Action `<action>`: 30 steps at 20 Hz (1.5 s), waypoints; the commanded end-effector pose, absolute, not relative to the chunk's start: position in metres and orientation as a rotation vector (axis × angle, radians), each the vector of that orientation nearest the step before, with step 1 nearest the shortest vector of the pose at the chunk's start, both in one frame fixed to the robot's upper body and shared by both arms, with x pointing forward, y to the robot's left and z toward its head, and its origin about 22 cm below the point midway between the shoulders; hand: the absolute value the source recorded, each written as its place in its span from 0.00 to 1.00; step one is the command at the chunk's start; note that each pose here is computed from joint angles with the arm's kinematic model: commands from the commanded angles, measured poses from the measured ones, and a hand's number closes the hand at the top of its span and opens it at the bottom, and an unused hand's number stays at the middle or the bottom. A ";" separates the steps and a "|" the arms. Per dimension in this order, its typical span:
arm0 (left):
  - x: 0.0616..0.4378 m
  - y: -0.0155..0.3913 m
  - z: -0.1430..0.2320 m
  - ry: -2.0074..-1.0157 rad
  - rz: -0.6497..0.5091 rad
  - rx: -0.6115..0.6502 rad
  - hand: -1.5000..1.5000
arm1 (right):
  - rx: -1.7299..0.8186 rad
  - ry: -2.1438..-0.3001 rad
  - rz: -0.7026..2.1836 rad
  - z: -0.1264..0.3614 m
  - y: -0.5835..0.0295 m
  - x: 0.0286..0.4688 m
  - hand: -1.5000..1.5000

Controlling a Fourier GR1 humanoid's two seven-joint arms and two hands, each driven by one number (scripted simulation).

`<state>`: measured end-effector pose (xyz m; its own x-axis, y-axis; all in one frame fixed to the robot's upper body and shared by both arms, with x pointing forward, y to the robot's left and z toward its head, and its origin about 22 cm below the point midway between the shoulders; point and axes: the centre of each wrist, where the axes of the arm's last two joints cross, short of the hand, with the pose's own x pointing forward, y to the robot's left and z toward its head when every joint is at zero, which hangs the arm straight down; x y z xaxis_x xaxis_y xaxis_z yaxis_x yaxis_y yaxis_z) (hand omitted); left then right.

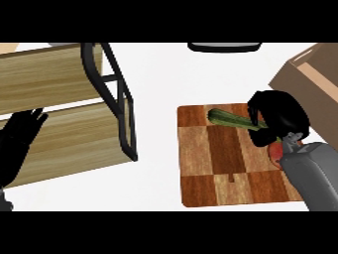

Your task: Pick the squash from the cutting board and place it in the cardboard box

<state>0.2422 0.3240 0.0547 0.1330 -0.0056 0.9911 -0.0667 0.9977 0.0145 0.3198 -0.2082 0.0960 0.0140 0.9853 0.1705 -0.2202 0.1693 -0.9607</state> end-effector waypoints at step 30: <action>0.252 0.322 0.050 -1.451 0.051 0.048 0.50 | -1.388 -1.303 0.676 0.251 -0.326 0.333 1.00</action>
